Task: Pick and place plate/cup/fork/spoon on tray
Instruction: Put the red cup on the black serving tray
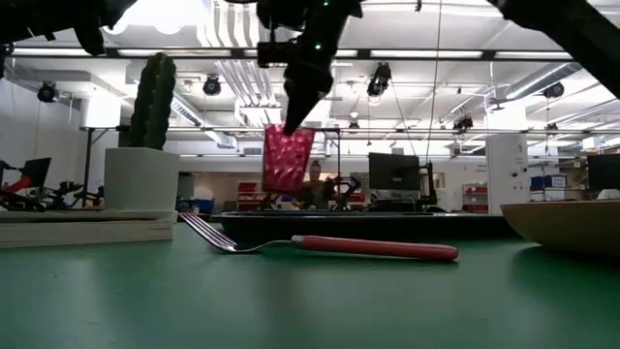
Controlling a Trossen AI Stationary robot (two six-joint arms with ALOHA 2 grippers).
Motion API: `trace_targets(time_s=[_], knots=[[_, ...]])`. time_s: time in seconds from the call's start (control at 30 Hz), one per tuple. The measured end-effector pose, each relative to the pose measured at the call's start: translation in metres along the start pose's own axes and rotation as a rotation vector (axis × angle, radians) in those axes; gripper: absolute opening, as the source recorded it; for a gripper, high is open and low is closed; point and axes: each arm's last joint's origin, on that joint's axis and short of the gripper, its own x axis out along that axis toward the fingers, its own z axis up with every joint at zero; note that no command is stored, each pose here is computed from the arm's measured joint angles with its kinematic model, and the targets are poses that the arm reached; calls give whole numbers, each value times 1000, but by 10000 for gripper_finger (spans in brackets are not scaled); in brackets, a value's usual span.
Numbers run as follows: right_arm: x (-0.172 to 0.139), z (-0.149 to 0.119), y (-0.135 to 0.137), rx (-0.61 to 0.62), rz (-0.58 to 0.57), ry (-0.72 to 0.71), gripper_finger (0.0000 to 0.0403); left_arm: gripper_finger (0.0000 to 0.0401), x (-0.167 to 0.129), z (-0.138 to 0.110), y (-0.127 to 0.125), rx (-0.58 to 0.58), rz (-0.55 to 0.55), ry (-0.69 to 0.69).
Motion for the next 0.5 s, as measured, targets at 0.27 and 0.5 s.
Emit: trace_targets(time_s=[0.27, 0.5], knots=[[18, 9, -4, 10, 35, -17, 9, 8, 0, 0, 0, 0, 0, 0], [32, 6, -8, 39, 44, 6, 9, 8, 0, 0, 0, 0, 0, 0]])
